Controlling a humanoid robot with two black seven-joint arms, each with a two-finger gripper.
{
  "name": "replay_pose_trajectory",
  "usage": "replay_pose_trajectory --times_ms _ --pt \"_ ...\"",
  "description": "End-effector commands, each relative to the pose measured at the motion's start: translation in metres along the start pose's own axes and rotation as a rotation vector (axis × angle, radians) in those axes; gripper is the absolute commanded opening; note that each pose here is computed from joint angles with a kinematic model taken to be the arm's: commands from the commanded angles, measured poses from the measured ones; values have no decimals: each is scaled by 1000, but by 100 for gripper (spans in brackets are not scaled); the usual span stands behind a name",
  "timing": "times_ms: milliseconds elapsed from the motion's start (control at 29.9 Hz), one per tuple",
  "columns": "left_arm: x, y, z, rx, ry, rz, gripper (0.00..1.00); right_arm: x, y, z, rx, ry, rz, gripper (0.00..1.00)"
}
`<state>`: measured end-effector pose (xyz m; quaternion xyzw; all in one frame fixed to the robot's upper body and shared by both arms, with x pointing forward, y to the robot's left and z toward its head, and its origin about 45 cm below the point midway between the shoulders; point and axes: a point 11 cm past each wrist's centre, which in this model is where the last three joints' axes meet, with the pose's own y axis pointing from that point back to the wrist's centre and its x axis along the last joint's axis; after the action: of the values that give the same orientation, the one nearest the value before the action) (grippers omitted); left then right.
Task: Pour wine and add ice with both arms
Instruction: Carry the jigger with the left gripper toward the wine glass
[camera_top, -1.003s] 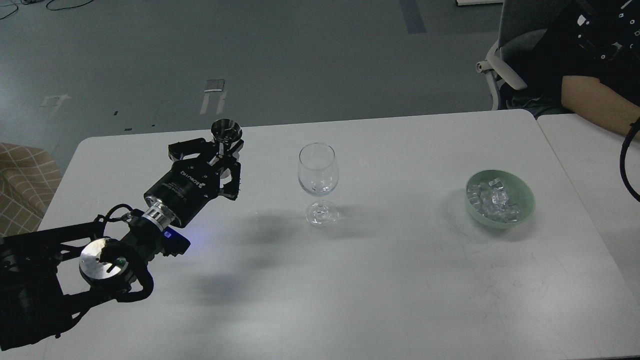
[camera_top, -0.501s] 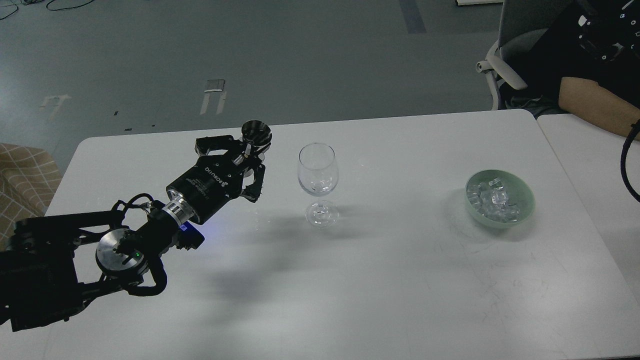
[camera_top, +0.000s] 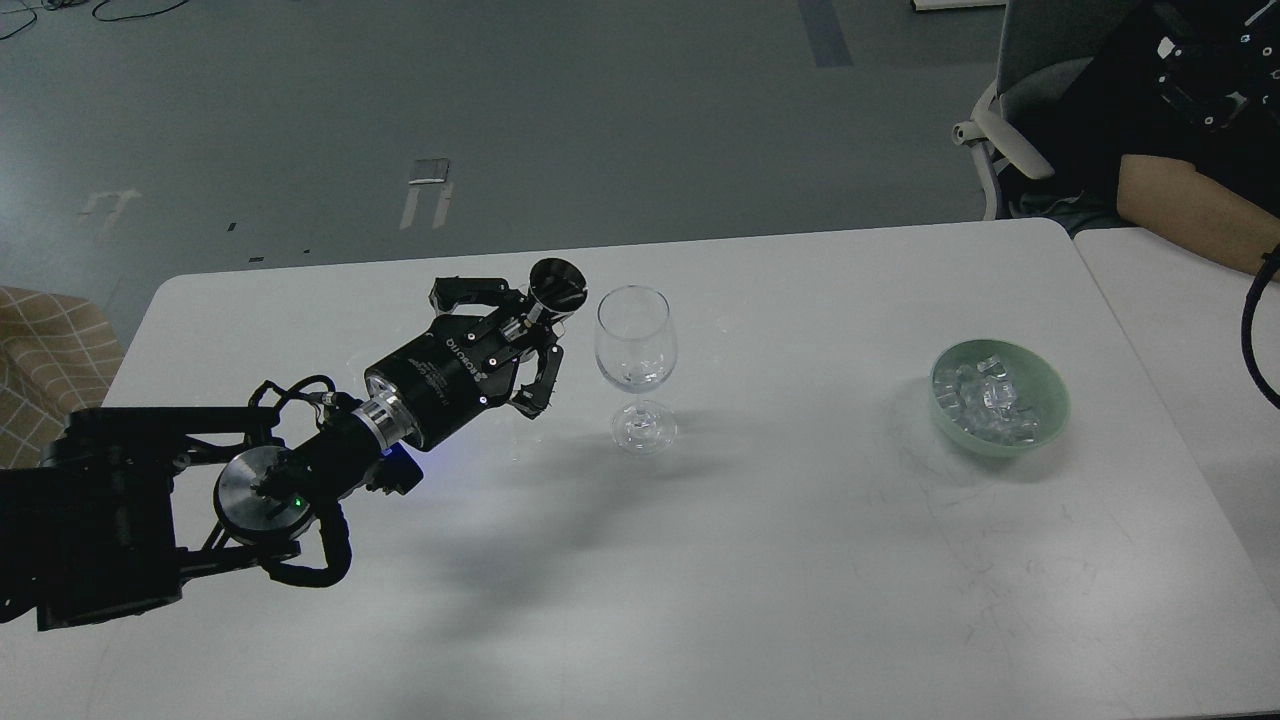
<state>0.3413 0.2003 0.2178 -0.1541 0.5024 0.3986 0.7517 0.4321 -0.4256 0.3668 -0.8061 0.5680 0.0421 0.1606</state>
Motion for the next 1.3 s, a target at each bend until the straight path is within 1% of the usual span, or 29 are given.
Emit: replay_pose_trajectory --times_ms 0,301,702,1070,1270 --pt "1 1 -3 7 5 7 15 0 0 0 0 -1 1 100" --pt "10 11 -14 43 15 41 15 0 0 0 0 -1 1 100" --pt "12 13 -14 67 -15 58 15 2 2 1 -1 -3 6 100" --pt "16 15 -9 49 -12 70 15 2 2 2 -2 -3 5 100" --pt "22 15 -8 37 -19 124 15 2 2 2 -3 -2 5 100"
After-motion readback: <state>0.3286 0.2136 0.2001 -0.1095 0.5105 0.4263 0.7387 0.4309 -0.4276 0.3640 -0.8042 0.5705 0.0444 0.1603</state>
